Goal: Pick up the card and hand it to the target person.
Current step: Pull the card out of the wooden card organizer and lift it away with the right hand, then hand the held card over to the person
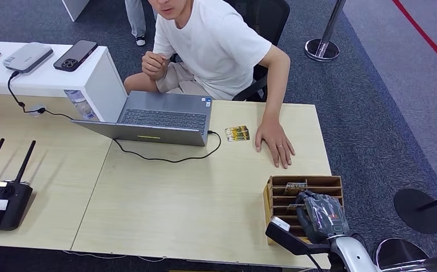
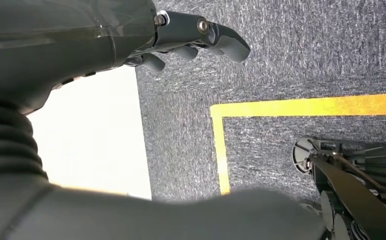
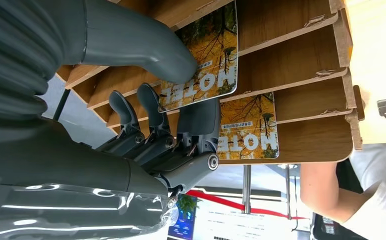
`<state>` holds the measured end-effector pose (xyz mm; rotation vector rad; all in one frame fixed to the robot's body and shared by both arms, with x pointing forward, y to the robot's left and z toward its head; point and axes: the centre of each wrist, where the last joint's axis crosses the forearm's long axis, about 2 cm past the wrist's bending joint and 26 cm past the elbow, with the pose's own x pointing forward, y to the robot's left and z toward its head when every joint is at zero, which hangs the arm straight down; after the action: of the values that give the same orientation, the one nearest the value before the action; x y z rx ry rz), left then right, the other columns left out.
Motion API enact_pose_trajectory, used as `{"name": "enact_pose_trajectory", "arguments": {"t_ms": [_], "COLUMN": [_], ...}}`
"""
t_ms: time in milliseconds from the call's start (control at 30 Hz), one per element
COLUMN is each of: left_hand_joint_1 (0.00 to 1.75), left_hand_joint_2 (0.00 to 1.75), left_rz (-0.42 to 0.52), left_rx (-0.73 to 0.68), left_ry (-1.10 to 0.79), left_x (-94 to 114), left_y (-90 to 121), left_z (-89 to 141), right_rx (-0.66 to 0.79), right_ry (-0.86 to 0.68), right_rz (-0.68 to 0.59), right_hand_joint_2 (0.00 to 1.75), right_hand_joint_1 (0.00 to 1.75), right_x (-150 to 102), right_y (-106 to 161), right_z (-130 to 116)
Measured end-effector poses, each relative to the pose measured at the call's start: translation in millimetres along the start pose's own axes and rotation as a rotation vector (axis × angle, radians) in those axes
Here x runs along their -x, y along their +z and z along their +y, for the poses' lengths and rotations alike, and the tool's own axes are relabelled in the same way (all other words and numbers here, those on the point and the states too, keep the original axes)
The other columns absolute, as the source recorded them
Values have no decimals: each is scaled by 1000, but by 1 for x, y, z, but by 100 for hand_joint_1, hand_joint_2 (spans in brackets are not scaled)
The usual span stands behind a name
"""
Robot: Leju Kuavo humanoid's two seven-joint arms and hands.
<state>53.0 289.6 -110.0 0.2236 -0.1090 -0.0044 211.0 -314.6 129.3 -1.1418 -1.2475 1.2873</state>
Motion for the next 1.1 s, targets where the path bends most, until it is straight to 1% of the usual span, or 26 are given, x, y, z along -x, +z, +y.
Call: {"name": "enact_pose_trajectory", "arguments": {"t_ms": [333, 500, 667, 933, 1100], "left_hand_joint_1": [0, 0, 0, 0, 0], "left_hand_joint_2": [175, 175, 175, 175, 175], "left_rz": [0, 3, 5, 6, 9], "left_rx": [-7, -5, -3, 2, 5], "left_ry": [10, 17, 22, 27, 35], "left_x": [0, 0, 0, 0, 0], "left_y": [0, 0, 0, 0, 0], "left_z": [0, 0, 0, 0, -2], "right_rx": [23, 53, 95, 172, 296], "right_ry": [-27, -82, -125, -147, -167], "right_rz": [-13, -49, -74, -93, -142], "right_hand_joint_2": [175, 175, 175, 175, 175], "right_hand_joint_1": [136, 136, 136, 136, 136], "right_x": [0, 0, 0, 1, 1], "right_y": [0, 1, 2, 6, 7], "right_z": [0, -3, -11, -27, -39]}}
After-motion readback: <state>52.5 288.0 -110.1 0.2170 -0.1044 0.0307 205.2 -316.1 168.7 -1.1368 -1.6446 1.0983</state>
